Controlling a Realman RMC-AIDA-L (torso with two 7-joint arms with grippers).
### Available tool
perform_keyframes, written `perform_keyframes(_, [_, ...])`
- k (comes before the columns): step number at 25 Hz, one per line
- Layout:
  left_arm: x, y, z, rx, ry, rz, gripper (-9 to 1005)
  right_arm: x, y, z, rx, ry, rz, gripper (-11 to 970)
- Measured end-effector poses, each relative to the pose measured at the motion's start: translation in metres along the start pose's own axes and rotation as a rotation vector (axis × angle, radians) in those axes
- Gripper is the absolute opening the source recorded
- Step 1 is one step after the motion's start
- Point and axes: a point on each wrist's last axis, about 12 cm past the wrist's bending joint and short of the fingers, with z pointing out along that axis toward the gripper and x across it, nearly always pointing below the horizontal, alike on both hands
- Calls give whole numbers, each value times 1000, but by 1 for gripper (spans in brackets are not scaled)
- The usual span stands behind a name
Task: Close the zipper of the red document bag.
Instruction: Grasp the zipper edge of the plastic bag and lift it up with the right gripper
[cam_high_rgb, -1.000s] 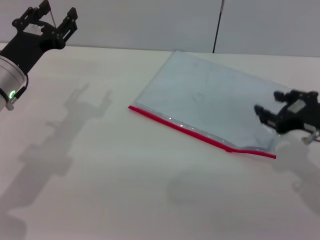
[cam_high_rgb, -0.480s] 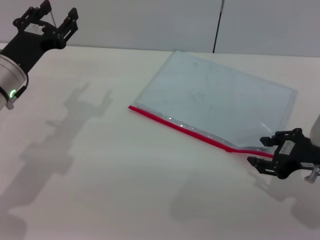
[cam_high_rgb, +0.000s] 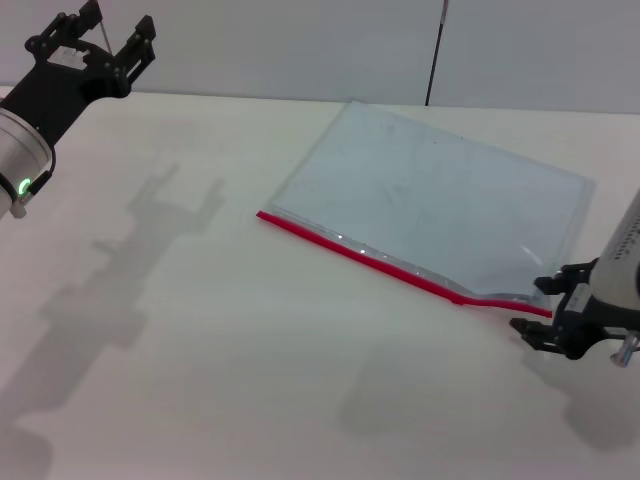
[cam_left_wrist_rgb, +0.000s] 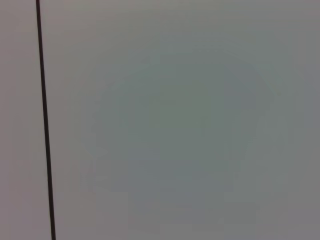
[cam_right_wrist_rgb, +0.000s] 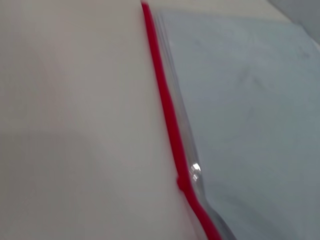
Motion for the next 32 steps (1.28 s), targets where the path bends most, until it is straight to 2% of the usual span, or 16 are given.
perform_keyframes(13, [1,2,0,-10,11,8,676,-16,12,11,103,148,-107,585])
perform_keyframes(23, [1,2,0,-10,12,9,673,-25,7,13,142,116,-128,583])
perform_keyframes(32, [0,1,1,-8,8,7,671,-25,4,22,128,140,-132,581])
